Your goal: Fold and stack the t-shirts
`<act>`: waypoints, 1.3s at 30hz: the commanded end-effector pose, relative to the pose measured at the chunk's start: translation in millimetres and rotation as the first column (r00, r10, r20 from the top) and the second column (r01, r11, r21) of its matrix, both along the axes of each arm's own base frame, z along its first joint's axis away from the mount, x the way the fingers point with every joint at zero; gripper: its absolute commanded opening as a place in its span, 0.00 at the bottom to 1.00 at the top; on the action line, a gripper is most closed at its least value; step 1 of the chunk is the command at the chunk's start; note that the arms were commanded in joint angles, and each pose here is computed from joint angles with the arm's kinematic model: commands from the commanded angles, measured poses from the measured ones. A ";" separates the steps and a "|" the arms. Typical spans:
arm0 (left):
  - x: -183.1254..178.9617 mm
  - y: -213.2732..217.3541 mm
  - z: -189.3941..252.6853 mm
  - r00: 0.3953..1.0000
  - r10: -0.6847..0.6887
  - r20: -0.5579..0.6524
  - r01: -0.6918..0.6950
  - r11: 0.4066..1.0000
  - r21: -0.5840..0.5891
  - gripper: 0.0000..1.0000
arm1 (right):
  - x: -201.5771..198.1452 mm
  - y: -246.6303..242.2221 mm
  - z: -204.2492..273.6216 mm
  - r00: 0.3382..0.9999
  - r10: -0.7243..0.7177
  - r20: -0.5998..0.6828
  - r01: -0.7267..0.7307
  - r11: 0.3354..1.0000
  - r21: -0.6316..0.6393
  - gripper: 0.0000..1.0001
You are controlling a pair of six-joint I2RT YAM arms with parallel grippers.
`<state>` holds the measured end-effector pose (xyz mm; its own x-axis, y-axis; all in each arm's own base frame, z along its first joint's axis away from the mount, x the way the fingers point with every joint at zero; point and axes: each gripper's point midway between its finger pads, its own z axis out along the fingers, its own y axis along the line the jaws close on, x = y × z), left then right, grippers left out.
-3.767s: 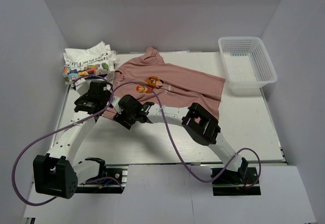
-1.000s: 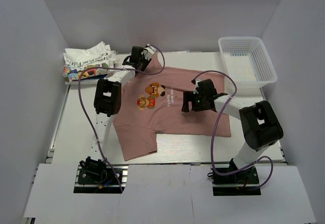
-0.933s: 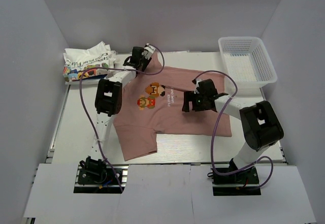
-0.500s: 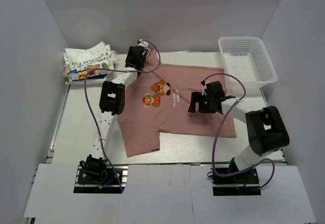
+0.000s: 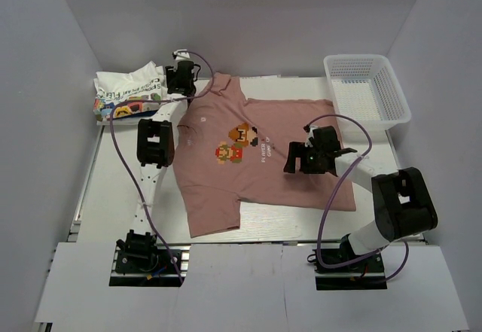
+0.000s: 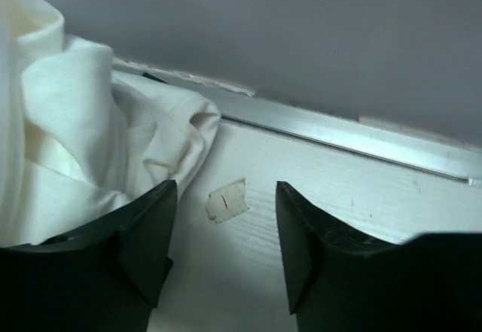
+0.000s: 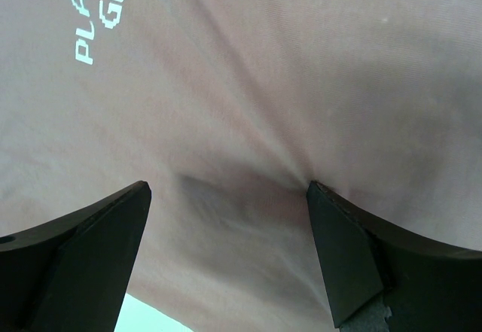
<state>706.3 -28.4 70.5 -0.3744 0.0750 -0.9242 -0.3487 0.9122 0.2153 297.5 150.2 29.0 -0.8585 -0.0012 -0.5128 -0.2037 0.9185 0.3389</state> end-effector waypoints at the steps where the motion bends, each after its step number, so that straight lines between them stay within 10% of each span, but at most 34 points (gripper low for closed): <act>1: -4.2 -38.8 57.6 0.991 -0.107 0.081 0.113 0.991 -0.077 0.67 | -38.1 -4.3 -17.3 0.989 0.065 -0.133 -0.067 0.998 -0.013 0.90; 6: -17.7 -112.0 91.1 0.906 -0.411 0.104 0.424 0.877 -0.227 0.99 | -13.8 4.6 8.4 0.997 0.072 -0.017 -0.072 0.997 0.018 0.90; 11: -57.3 -161.8 102.7 0.852 -0.515 0.089 0.515 0.799 -0.311 1.00 | 7.2 14.1 42.2 0.992 0.061 0.107 -0.068 0.996 0.065 0.90; 19: -138.3 -171.9 66.4 0.855 -0.519 0.000 0.467 0.769 -0.437 1.00 | 46.4 -12.8 73.0 0.961 -0.155 0.229 0.158 0.987 0.009 0.90; 27: -142.0 -158.4 0.4 0.872 -0.453 -0.185 0.325 0.820 -0.472 1.00 | 120.1 -39.6 69.1 0.889 -0.383 0.249 0.417 0.903 -0.100 0.90; 39: -136.2 -111.3 -68.3 0.876 -0.327 -0.355 0.112 0.854 -0.508 1.00 | 211.8 -27.9 -20.5 0.933 -0.358 0.048 0.361 0.915 -0.181 0.90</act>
